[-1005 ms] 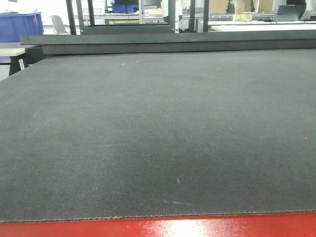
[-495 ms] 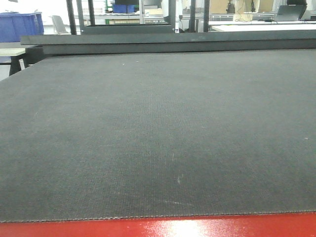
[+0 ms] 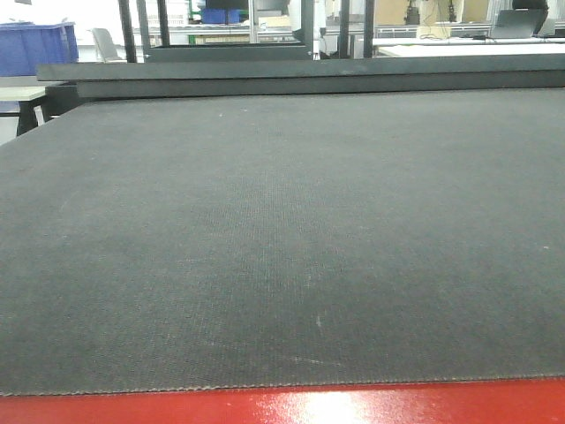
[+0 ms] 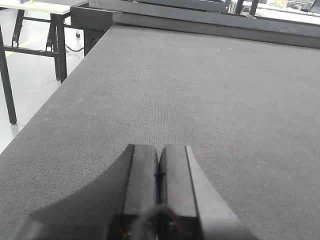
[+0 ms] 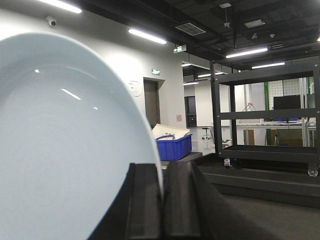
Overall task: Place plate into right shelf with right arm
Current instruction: 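Raise the held plate upright, clear of the table, then drive the base to the shelf while holding the plate in the right gripper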
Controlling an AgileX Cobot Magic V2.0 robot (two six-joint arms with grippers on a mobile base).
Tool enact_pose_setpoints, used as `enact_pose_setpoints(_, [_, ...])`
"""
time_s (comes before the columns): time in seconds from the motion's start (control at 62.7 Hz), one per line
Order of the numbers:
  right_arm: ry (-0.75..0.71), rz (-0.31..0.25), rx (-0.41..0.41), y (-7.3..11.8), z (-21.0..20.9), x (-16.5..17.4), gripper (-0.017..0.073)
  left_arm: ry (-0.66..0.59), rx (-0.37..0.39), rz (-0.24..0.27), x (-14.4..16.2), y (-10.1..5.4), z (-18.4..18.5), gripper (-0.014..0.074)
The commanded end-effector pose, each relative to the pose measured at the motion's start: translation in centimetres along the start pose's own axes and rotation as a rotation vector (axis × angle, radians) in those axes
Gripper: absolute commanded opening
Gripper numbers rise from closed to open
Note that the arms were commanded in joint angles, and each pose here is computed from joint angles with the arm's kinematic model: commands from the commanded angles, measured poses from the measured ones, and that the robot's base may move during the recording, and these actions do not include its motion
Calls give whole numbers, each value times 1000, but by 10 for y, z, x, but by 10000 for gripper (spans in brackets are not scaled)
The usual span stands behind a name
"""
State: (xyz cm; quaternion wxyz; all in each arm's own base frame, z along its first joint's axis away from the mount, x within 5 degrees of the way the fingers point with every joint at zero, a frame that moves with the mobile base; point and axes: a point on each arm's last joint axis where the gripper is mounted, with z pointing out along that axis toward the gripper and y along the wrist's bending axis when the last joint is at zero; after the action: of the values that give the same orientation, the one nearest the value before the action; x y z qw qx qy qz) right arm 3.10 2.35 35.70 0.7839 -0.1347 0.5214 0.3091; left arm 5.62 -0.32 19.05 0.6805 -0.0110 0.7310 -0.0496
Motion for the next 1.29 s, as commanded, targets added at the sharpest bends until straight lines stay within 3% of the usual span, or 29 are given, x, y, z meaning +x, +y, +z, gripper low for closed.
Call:
enact_pose_setpoints(0.0, [-105, -16, -36, 4, 2, -16, 55, -86, 10, -6, -5, -1, 0, -47])
enact_pose_setpoints(1.277, [-106, -16, -36, 4, 1, -16, 55, -86, 10, -6, -5, -1, 0, -47])
